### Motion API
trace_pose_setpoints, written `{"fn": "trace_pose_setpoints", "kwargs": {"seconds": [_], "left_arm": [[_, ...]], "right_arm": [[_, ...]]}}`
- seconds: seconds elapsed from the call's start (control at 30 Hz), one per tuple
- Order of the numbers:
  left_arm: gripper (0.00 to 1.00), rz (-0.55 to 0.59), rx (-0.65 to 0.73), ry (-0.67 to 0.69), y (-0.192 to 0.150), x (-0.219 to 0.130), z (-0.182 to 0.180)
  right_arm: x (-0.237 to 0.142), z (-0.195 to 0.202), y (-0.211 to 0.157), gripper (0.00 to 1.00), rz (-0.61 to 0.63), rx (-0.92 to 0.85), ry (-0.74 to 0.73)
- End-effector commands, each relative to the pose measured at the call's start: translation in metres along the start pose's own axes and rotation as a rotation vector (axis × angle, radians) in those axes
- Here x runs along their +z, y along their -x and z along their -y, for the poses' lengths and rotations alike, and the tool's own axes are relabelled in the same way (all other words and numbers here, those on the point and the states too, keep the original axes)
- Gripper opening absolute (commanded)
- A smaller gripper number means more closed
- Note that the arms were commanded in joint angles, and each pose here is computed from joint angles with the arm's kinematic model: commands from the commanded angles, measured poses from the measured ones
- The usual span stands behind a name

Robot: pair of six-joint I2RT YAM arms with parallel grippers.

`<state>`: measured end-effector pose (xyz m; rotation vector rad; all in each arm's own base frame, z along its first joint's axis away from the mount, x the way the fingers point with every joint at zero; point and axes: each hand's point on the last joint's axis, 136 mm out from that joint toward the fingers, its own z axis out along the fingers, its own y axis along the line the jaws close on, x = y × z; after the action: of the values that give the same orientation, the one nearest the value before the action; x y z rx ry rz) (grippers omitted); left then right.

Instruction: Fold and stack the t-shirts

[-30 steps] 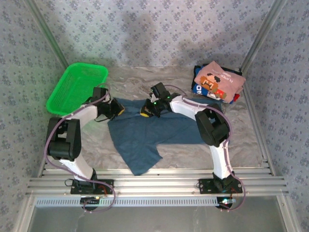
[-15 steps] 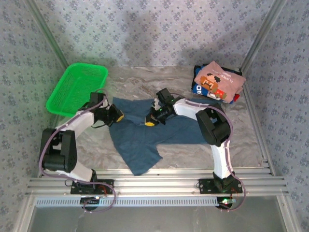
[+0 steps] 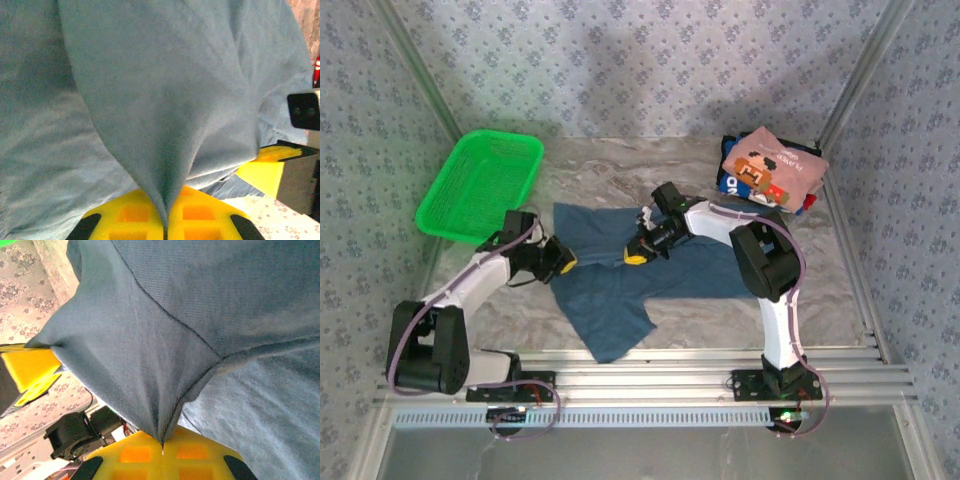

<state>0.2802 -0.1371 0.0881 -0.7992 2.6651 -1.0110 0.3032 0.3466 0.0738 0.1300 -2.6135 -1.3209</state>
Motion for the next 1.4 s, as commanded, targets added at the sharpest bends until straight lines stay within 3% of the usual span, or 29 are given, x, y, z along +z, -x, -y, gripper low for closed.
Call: {"fn": "trace_pose_setpoints", "kwargs": {"seconds": [0.0, 0.43, 0.57, 0.67, 0.73, 0.9, 1.0, 1.2, 1.27, 1.37], "left_arm": [[0.00, 0.014, -0.037, 0.045, -0.007, -0.002, -0.015], [0.02, -0.010, -0.042, 0.139, -0.028, 0.007, -0.046], [0.15, -0.012, -0.045, 0.204, -0.036, 0.002, -0.061], [0.39, 0.019, -0.045, 0.227, -0.037, -0.008, -0.066], [0.49, 0.051, -0.039, 0.229, -0.035, -0.016, -0.064], [0.59, 0.139, -0.016, 0.207, -0.020, -0.033, -0.046], [0.59, 0.145, 0.003, 0.227, -0.009, -0.031, -0.038], [0.60, 0.153, 0.045, 0.198, 0.019, -0.012, -0.012], [0.60, 0.155, 0.069, 0.158, 0.028, -0.007, 0.005], [0.60, 0.143, 0.089, 0.116, 0.035, 0.005, 0.021]], "right_arm": [[0.003, 0.005, -0.019, 0.00, -0.088, 0.016, 0.018], [0.004, 0.042, -0.057, 0.00, -0.233, 0.016, -0.136], [0.004, 0.047, -0.060, 0.00, -0.250, 0.011, -0.167], [0.007, 0.053, -0.064, 0.01, -0.269, 0.014, -0.187], [0.009, 0.056, -0.068, 0.03, -0.280, 0.009, -0.207], [0.014, 0.066, -0.071, 0.05, -0.283, 0.023, -0.229], [0.014, 0.069, -0.072, 0.09, -0.280, 0.030, -0.238], [0.007, 0.061, -0.068, 0.27, -0.234, 0.009, -0.240], [0.003, 0.054, -0.071, 0.36, -0.207, -0.008, -0.241], [-0.005, 0.048, -0.079, 0.40, -0.171, -0.027, -0.267]]}}
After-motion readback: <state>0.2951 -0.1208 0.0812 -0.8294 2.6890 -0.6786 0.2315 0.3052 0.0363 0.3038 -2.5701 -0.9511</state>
